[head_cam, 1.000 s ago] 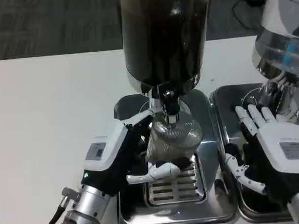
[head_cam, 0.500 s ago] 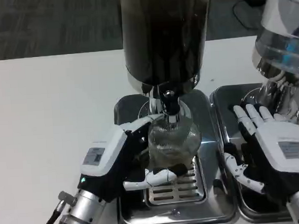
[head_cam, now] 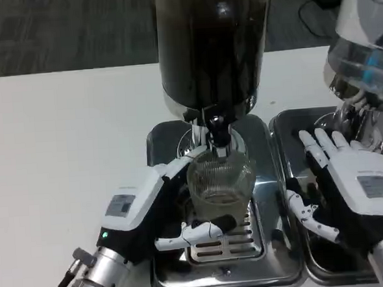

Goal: Grasp the cup under the faucet to collect the drink, then remove the cup.

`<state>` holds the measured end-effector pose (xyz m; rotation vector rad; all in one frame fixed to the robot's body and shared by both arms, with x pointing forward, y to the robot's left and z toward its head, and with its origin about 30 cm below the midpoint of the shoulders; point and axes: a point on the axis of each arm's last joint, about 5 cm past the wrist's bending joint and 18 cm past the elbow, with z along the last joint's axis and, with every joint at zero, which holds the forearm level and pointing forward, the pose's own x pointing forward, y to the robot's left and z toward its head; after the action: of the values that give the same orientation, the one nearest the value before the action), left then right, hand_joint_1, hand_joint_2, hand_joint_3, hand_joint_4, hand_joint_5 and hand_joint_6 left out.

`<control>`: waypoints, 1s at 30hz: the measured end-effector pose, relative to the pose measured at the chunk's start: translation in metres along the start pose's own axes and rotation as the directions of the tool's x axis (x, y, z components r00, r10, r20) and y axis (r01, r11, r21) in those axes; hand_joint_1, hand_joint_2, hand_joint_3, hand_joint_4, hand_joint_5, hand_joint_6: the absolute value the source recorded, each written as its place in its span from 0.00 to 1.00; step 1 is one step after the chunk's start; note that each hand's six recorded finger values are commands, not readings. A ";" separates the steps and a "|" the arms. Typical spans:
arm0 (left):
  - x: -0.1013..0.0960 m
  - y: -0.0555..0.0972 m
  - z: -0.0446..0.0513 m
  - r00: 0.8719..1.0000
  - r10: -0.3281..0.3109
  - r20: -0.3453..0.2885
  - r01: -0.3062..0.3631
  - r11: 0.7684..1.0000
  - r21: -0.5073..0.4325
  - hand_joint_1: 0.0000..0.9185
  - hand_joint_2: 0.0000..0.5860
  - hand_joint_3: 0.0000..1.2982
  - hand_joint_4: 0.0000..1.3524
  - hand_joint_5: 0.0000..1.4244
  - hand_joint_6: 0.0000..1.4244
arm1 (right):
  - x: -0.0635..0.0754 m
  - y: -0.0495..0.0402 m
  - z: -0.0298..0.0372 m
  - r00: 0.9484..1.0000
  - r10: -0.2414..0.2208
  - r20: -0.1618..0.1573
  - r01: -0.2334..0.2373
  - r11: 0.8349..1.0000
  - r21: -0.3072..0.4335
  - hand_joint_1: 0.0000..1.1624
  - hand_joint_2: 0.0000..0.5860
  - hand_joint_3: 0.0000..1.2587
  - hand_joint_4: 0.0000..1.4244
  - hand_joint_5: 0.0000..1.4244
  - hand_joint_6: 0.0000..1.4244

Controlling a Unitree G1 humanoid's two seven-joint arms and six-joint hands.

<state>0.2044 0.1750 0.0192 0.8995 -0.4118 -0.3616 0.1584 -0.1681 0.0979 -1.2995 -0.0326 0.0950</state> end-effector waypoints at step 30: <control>-0.053 0.047 -0.0154 0.979 0.105 -0.175 -0.117 0.991 -0.061 0.00 0.15 0.03 0.00 0.20 0.12 | -0.005 -0.0035 -0.0062 0.999 0.019 0.027 -0.018 0.999 -0.043 0.16 0.82 0.02 0.00 0.00 0.00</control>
<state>0.1720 0.2373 0.0387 0.8269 -0.2868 -0.1931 0.1536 -0.1755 0.0997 -1.3411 -0.0461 0.1281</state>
